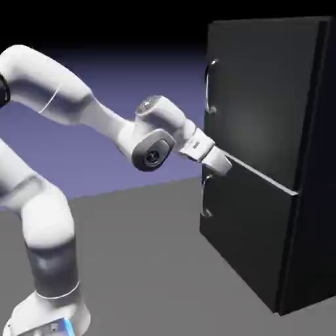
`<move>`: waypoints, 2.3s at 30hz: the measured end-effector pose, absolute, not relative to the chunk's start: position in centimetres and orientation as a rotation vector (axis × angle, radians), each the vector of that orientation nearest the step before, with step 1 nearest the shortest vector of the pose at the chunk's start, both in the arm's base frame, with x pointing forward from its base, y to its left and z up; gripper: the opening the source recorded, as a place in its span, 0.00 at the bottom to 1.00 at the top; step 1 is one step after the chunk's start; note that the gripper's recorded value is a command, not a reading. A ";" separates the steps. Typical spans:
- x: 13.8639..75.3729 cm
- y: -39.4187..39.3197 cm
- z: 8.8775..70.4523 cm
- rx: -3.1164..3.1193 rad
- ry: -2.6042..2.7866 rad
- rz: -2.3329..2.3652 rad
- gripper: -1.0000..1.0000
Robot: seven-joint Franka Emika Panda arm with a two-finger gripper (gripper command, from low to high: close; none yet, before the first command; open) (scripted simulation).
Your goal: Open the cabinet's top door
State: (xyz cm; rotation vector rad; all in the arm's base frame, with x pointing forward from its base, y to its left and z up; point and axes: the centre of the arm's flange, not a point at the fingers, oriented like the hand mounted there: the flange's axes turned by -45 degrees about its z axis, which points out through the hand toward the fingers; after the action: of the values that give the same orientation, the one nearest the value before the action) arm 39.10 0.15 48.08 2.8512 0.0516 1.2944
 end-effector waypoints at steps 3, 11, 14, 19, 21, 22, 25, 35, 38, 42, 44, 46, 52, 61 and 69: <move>39.1 -0.1 50.5 2.812 0.022 1.382 0.50; 38.4 0.0 56.2 2.694 -0.041 1.603 0.50; 38.0 0.4 58.0 2.646 -0.058 1.679 0.50; 37.1 1.4 60.6 2.565 -0.079 1.797 0.50; 36.8 1.9 61.4 2.532 -0.085 1.840 0.50; 36.6 2.2 61.8 2.516 -0.088 1.861 0.50; 36.1 3.2 62.8 2.468 -0.093 1.920 0.50; 35.1 7.7 64.1 2.327 -0.094 2.076 0.50; 35.0 9.3 63.9 2.293 -0.090 2.111 0.50; 35.1 11.6 63.2 2.255 -0.082 2.148 0.50; 35.3 12.8 62.6 2.239 -0.077 2.163 0.50; 35.5 14.0 62.0 2.226 -0.072 2.175 0.50; 36.4 17.8 59.2 2.202 -0.055 2.197 0.50; 41.9 19.0 57.8 2.199 -0.048 2.199 0.00; 37.3 17.2 57.8 2.258 0.086 2.259 0.00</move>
State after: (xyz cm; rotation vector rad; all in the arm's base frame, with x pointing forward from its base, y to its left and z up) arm 37.35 17.20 57.81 2.2584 0.0860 2.2588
